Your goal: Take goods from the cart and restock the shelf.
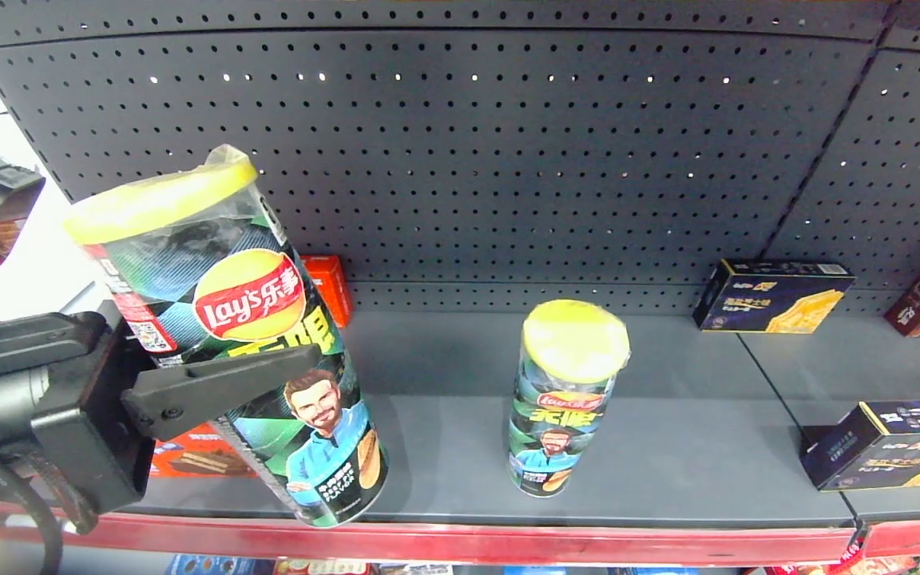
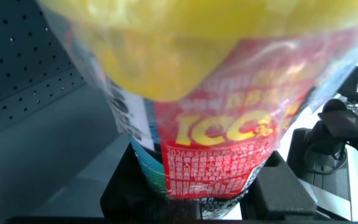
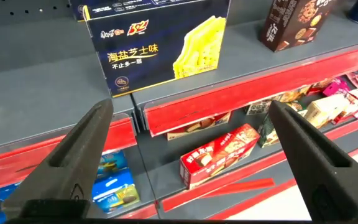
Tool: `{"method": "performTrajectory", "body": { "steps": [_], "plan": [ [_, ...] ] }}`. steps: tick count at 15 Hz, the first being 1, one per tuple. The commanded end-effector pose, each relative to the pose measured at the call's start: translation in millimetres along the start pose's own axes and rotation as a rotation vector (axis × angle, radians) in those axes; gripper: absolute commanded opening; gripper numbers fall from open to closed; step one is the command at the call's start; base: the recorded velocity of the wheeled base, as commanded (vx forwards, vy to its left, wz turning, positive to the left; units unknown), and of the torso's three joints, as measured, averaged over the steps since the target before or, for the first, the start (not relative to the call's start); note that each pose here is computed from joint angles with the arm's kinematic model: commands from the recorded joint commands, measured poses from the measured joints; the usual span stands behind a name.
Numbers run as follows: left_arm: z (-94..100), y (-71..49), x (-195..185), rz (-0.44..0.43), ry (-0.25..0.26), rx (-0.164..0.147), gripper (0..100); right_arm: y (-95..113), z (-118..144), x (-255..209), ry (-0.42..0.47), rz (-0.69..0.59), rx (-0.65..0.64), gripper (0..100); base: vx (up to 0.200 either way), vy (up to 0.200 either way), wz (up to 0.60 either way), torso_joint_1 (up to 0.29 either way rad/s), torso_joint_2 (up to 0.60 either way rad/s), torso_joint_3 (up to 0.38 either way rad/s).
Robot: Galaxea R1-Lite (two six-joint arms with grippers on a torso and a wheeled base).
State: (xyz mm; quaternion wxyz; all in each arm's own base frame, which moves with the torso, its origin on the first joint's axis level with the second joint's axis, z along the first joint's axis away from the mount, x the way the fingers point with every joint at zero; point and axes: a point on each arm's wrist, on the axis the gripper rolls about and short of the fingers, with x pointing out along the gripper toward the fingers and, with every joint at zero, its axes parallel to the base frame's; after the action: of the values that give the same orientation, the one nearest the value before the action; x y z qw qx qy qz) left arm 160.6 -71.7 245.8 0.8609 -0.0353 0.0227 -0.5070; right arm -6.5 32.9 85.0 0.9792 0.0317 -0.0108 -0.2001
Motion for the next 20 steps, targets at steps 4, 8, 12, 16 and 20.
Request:
{"method": "performTrajectory", "body": {
  "steps": [4,8,12,16,20],
  "plan": [
    [-5.9,-2.1,0.0,-0.011,0.013,-0.011,0,-3.9,-0.6,-2.2,-0.006,0.139,-0.009,100,0.000,0.000,0.00,0.000,0.00,0.000],
    [-11.2,-6.1,-5.0,-0.011,0.020,-0.017,0,-6.6,0.0,-5.0,0.000,0.263,-0.006,100,0.000,0.000,0.00,0.000,0.00,0.000],
    [-13.3,-10.2,-10.0,-0.008,0.017,-0.015,0,-6.7,0.0,-5.0,0.000,0.252,-0.006,100,0.000,0.000,0.00,0.000,0.00,0.000],
    [-15.4,-17.5,-20.3,0.004,0.007,-0.008,0,-11.1,-0.4,-1.1,-0.043,-0.291,-0.020,100,0.000,0.000,0.00,0.000,0.00,0.000],
    [-17.4,-18.8,-21.9,0.004,0.009,-0.010,0,-13.7,-0.2,-1.9,-0.059,-0.585,-0.034,100,0.000,0.000,0.00,0.000,0.00,0.000]
  ]
}}
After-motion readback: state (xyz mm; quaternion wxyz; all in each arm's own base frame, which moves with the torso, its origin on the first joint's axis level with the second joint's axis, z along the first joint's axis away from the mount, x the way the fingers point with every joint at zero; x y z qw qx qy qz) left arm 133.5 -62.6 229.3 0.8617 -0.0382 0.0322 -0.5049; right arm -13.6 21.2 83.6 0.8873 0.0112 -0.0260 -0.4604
